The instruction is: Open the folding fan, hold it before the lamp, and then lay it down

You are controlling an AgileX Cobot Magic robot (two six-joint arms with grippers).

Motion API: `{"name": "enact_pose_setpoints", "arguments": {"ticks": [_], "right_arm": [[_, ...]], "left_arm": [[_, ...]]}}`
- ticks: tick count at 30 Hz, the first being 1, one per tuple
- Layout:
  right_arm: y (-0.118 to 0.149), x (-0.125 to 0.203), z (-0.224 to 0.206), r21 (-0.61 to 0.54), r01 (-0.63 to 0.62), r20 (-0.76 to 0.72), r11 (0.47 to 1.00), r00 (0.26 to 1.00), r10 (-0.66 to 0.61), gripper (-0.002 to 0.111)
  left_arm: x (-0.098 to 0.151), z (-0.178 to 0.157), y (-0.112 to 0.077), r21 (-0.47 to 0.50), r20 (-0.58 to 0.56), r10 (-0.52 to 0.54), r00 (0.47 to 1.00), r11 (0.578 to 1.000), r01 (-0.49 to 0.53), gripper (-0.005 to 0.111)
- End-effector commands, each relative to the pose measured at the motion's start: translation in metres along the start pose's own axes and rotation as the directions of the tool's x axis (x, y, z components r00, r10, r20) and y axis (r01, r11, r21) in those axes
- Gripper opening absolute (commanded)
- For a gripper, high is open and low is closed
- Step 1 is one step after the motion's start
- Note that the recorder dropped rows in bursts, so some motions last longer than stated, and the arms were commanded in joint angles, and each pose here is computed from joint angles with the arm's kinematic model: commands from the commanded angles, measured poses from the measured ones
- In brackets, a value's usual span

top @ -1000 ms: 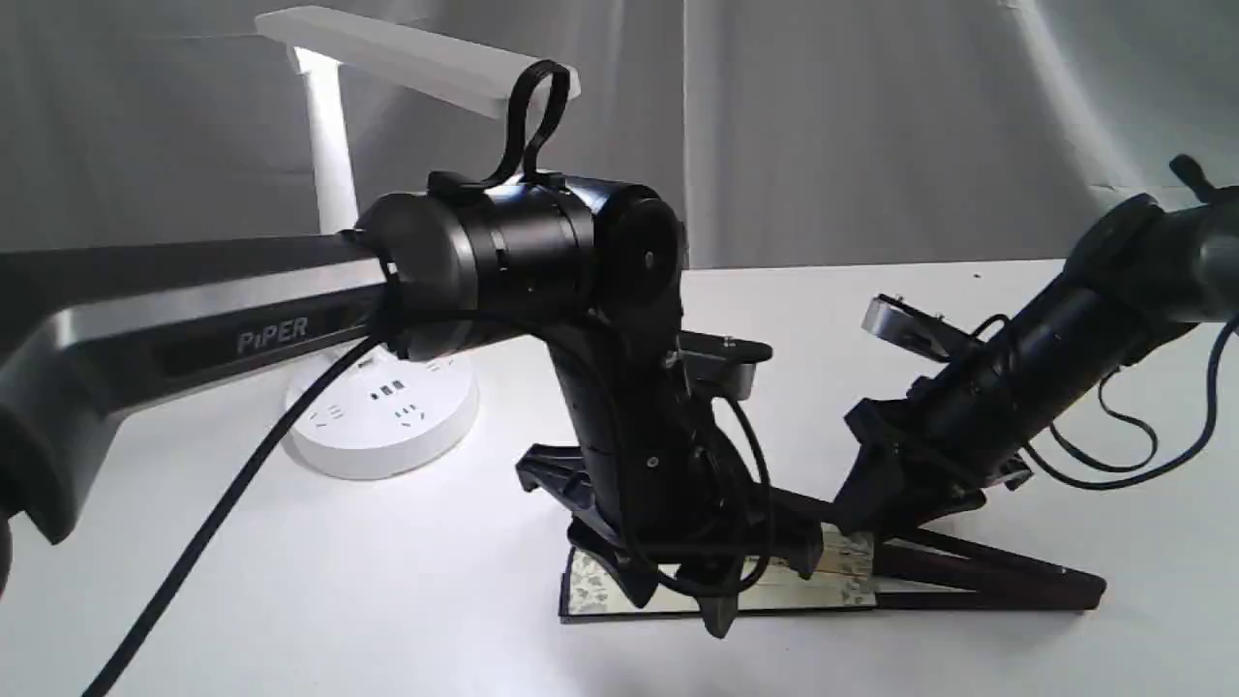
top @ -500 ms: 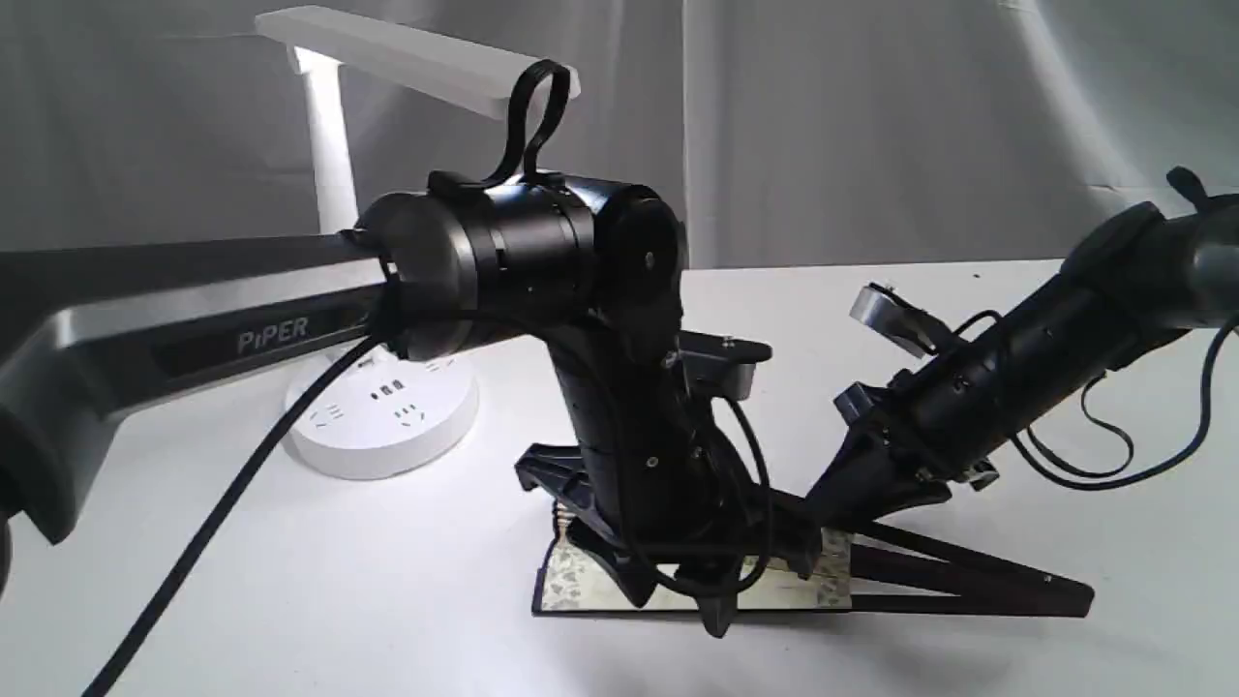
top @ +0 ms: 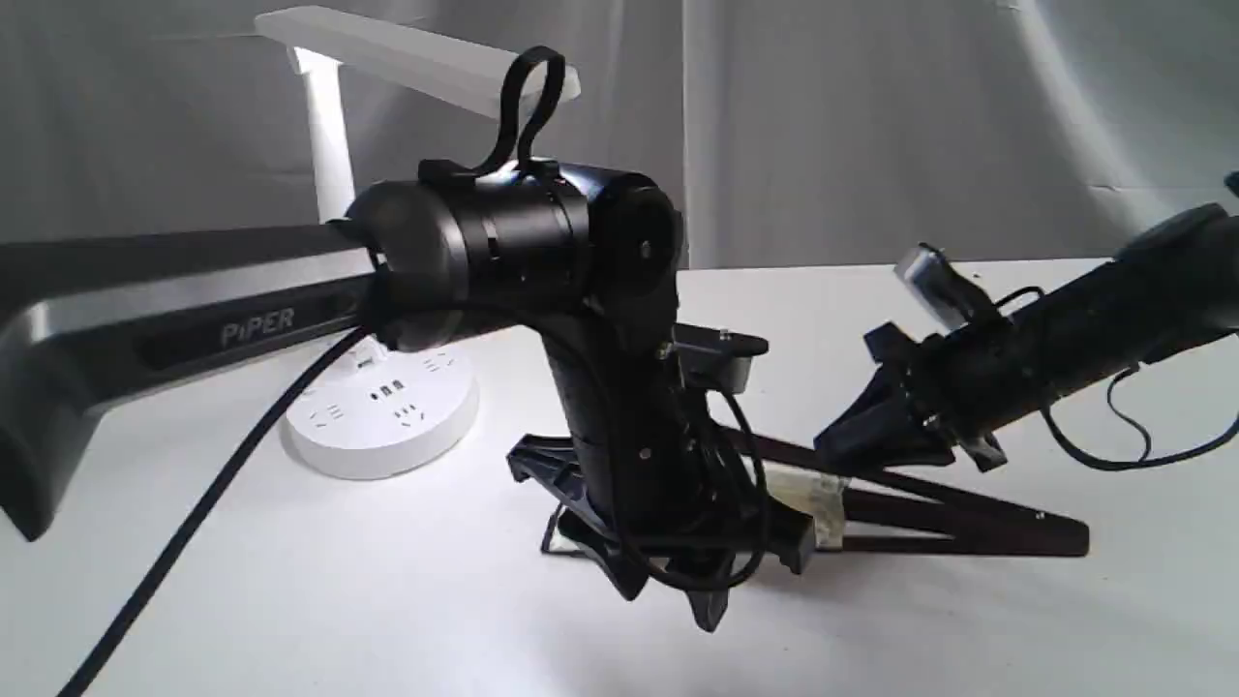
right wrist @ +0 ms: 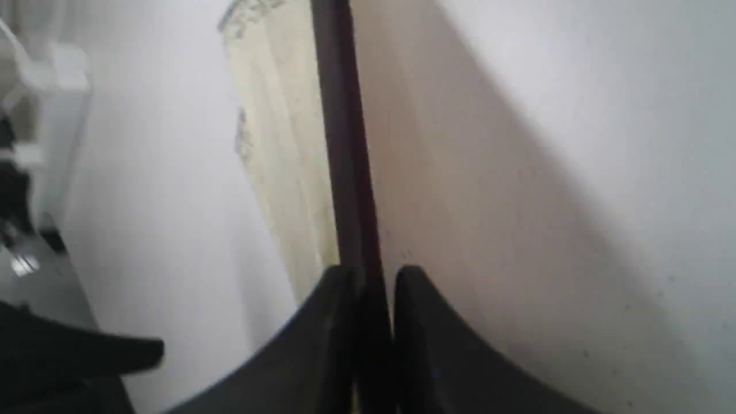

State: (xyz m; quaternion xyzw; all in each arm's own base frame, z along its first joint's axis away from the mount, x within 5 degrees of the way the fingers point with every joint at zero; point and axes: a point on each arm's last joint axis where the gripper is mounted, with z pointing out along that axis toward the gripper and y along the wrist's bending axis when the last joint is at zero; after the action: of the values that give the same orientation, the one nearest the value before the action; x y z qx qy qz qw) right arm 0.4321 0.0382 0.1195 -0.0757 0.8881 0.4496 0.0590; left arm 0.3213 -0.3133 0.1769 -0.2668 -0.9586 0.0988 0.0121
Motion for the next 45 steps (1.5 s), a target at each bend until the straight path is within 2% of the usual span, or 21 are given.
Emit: {"name": "enact_pose_setpoints", "arguments": {"ticks": [1,10,16,23,35,45], "right_arm": [[-0.003,-0.009,-0.023,-0.067,-0.081,0.134,0.994,0.987,0.090,0.000],[0.005,-0.010,-0.049,-0.054,-0.106,0.182,0.993,0.977,0.114,0.000],[0.013,-0.006,-0.056,-0.020,-0.123,0.165,0.992,0.978,0.124,0.000],[0.027,0.004,-0.062,-0.021,-0.102,0.170,0.995,0.980,0.104,0.000],[0.026,0.007,-0.059,-0.022,-0.106,0.160,0.994,0.981,0.108,0.000],[0.028,0.007,-0.057,-0.024,-0.102,0.157,0.995,0.982,0.104,0.000]], "left_arm": [[0.002,-0.015,-0.001,-0.019,0.037,0.017,0.999,1.000,-0.016,0.047],[0.001,-0.043,-0.006,-0.007,0.150,0.028,0.988,1.000,-0.027,0.047],[-0.001,-0.045,-0.004,-0.032,0.179,0.067,0.982,0.998,-0.062,0.043],[0.000,-0.045,-0.004,-0.039,0.166,0.069,0.984,0.997,-0.064,0.041],[0.002,-0.043,-0.003,-0.036,0.143,0.052,0.988,0.998,-0.047,0.039],[0.011,-0.014,0.004,-0.046,0.082,0.033,0.996,0.999,-0.029,0.039]]}}
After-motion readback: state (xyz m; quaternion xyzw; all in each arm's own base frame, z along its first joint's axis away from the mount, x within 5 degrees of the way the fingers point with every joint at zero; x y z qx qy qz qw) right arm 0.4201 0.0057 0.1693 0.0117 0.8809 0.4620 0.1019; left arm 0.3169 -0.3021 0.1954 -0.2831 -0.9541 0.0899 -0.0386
